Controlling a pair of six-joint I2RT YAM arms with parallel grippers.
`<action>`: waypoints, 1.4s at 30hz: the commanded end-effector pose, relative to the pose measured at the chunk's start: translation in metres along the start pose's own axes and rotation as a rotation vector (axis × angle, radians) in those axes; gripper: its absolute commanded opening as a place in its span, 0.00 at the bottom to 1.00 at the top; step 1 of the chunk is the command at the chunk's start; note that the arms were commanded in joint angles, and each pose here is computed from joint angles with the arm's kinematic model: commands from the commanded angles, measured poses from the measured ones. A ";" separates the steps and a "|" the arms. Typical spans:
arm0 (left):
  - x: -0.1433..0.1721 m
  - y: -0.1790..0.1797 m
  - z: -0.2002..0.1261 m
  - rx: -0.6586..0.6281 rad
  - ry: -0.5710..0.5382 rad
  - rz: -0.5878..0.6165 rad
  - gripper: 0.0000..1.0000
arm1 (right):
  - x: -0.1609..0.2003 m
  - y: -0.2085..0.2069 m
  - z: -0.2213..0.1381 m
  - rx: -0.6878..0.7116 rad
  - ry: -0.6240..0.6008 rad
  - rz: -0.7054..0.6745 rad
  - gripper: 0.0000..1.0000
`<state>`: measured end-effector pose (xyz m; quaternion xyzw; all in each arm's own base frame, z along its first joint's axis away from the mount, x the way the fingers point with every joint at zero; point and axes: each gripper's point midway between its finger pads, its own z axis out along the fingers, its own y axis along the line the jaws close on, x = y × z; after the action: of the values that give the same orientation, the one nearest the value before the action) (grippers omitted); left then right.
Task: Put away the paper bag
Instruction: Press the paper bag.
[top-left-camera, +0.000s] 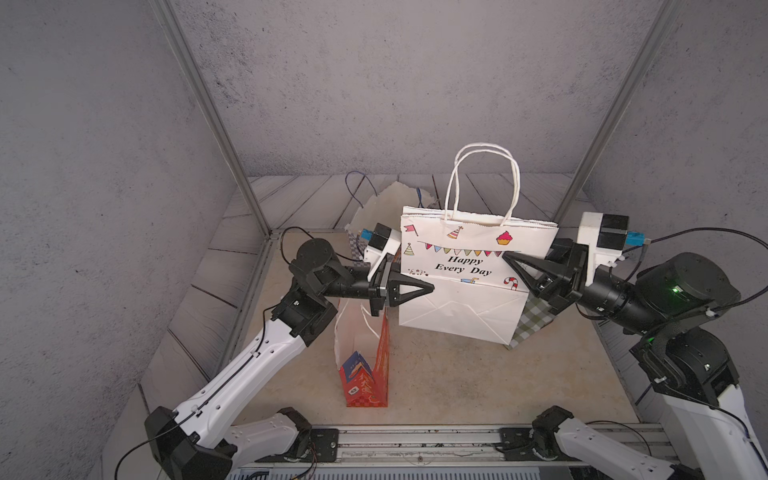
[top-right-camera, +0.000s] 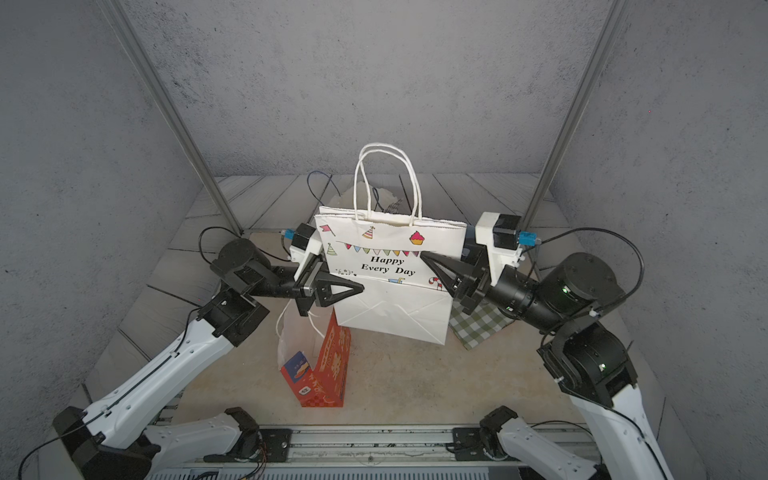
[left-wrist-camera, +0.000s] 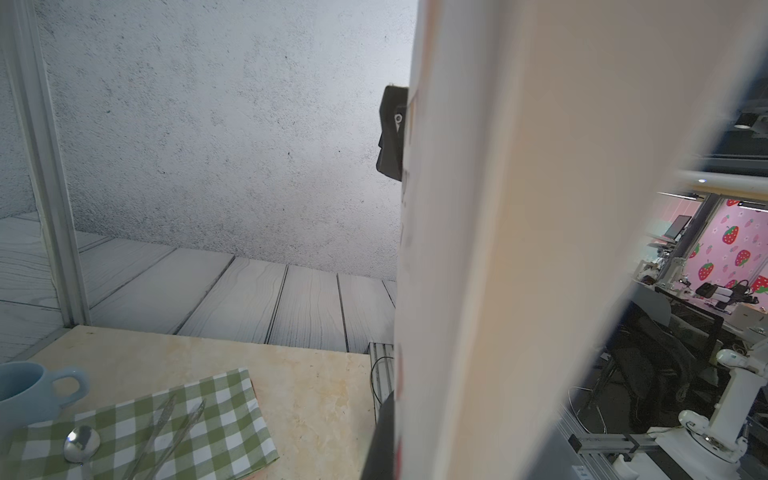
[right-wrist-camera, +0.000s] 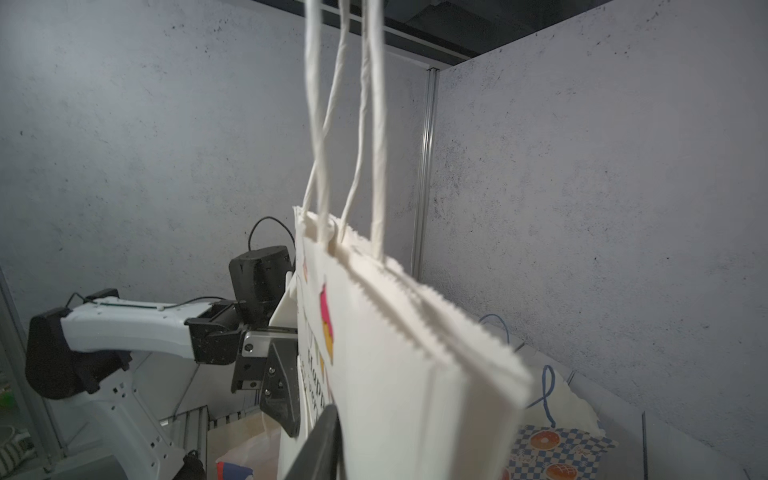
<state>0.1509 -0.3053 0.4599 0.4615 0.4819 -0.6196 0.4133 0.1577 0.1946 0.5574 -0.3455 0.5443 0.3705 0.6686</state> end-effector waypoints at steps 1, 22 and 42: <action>-0.001 -0.006 0.000 0.017 -0.001 0.029 0.00 | -0.021 -0.002 -0.002 0.020 -0.065 -0.018 0.13; 0.006 -0.002 0.001 0.019 0.008 -0.008 0.00 | -0.042 -0.001 -0.006 0.024 -0.151 -0.020 0.00; -0.010 -0.005 -0.001 -0.006 -0.038 0.041 0.00 | 0.075 0.005 -0.055 0.136 0.151 0.045 0.81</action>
<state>0.1554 -0.3068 0.4566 0.4522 0.4897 -0.6182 0.4166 0.1416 0.1549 0.4990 -0.2896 0.5981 0.3238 0.6735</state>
